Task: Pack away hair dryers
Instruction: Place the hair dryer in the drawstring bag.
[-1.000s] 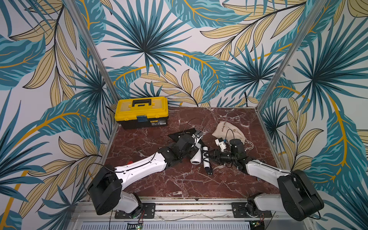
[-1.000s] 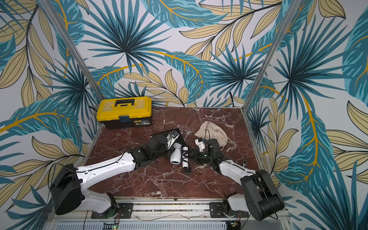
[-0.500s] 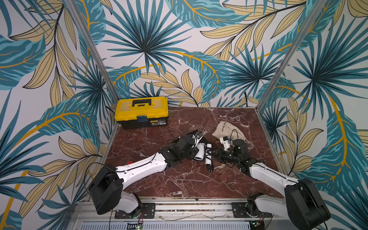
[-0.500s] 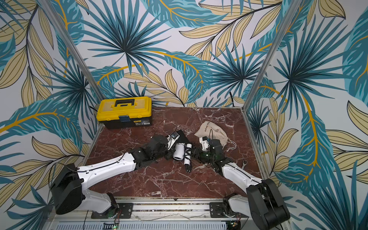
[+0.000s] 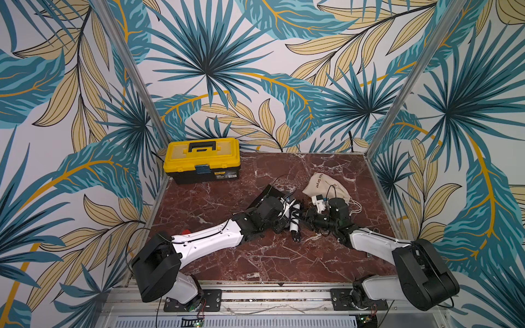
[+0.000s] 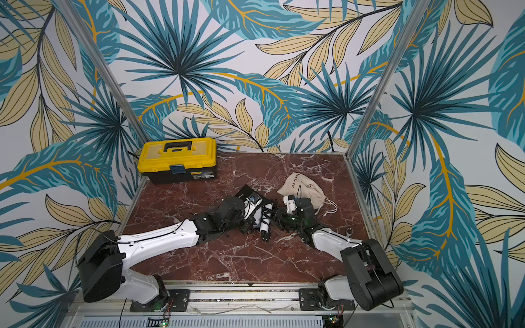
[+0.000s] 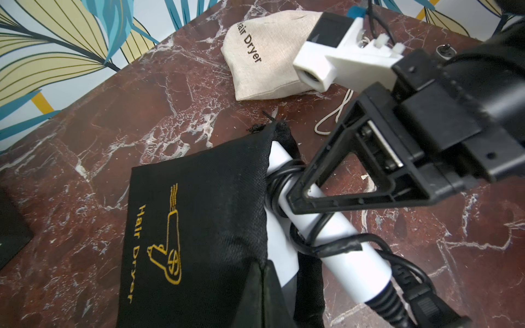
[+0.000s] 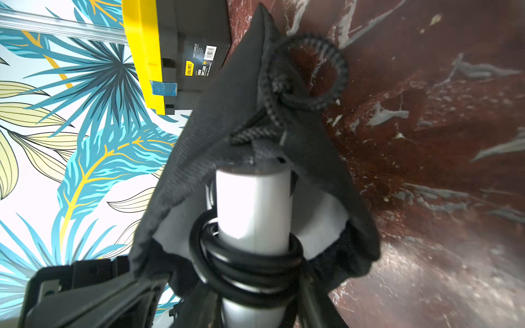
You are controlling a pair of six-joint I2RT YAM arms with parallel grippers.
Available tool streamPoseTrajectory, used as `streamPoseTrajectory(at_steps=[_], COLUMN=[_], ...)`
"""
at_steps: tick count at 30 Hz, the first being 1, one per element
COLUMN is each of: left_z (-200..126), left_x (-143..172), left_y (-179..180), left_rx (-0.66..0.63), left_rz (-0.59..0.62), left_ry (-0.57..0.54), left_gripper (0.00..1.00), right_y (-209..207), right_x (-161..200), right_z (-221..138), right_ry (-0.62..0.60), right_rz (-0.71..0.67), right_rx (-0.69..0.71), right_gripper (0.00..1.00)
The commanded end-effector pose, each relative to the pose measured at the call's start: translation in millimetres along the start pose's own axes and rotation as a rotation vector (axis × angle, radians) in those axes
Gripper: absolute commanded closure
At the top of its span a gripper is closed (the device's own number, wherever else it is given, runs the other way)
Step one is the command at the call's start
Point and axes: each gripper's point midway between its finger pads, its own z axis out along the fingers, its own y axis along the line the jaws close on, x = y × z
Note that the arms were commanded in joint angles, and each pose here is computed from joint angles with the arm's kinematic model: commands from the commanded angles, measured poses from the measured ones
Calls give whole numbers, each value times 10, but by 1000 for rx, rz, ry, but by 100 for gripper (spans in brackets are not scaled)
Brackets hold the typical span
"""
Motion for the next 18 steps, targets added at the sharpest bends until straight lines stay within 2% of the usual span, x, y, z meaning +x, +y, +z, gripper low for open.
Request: streamPoseTrajectory(at_steps=[1,8,18], left_z=[-45,-70,-143], left_x=[-268,-374,-236], left_y=[-13,-28,-107], left_rx=[-1,7,55], left_rz=[2,22,60], left_ry=[-74,-100,-95], left_gripper=[97,97,97], right_y=[409,405,348], right_x=[15,37,19], right_z=[47,42,20], right_ry=[46,65,127], right_rz=[-68,-107,-130], right_rx=[-141,-106,-84], right_gripper=[92,92,91])
